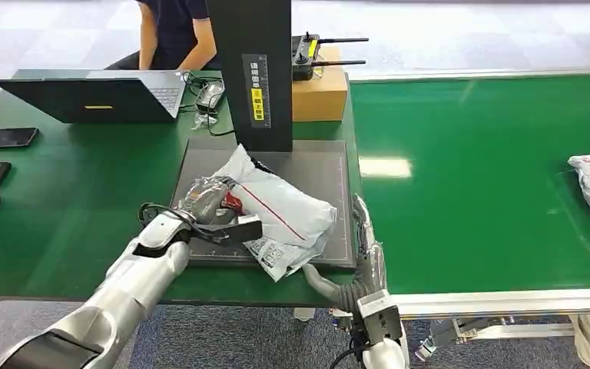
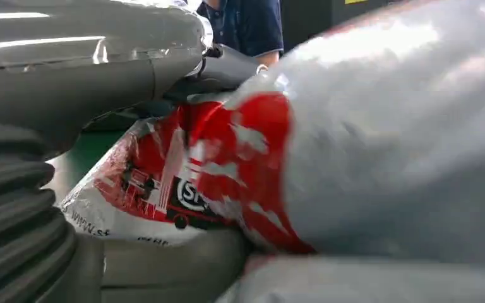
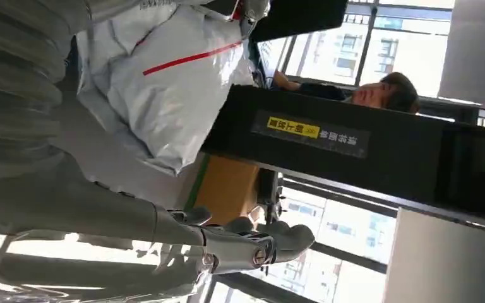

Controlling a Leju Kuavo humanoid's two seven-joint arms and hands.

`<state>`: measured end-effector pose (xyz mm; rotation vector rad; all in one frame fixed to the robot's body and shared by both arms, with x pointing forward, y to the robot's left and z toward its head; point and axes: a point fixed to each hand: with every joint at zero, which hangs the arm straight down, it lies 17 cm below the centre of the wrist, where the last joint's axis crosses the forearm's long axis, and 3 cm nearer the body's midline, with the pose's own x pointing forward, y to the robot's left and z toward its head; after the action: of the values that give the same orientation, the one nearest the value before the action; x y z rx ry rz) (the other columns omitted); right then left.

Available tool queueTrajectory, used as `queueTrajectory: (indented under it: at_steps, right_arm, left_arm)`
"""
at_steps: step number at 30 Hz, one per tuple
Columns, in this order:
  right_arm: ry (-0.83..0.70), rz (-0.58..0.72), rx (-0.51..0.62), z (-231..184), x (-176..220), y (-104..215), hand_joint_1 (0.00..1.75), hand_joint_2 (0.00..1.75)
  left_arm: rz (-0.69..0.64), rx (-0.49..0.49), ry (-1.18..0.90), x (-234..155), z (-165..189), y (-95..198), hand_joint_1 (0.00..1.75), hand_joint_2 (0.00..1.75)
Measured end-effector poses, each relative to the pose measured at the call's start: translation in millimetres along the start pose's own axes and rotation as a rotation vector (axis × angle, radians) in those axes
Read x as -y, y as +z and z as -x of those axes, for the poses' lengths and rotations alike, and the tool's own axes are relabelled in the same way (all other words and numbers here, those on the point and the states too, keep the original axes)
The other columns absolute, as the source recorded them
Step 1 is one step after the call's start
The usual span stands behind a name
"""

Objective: Moved the parcel from conveyor to table for the left to box.

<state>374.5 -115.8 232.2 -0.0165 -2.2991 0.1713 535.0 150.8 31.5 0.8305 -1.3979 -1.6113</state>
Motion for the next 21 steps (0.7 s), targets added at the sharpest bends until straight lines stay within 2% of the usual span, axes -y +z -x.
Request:
queueTrajectory:
  at_steps: [7,12,21]
  right_arm:
    - [0.017,0.007,-0.004,2.0,0.9,1.0,0.00,1.75]
    - [0.022,0.005,-0.006,3.3,0.3,2.0,0.00,1.75]
    - [0.037,0.024,-0.017,6.5,2.4,4.5,0.00,1.75]
  left_arm:
    - [-0.093,0.001,0.019,-17.0,4.3,-0.1,1.75,1.75]
    - [-0.202,-0.038,0.056,-38.1,19.5,2.6,1.75,1.75]
    - [-0.448,-0.050,0.168,-96.9,41.1,10.8,1.75,1.75]
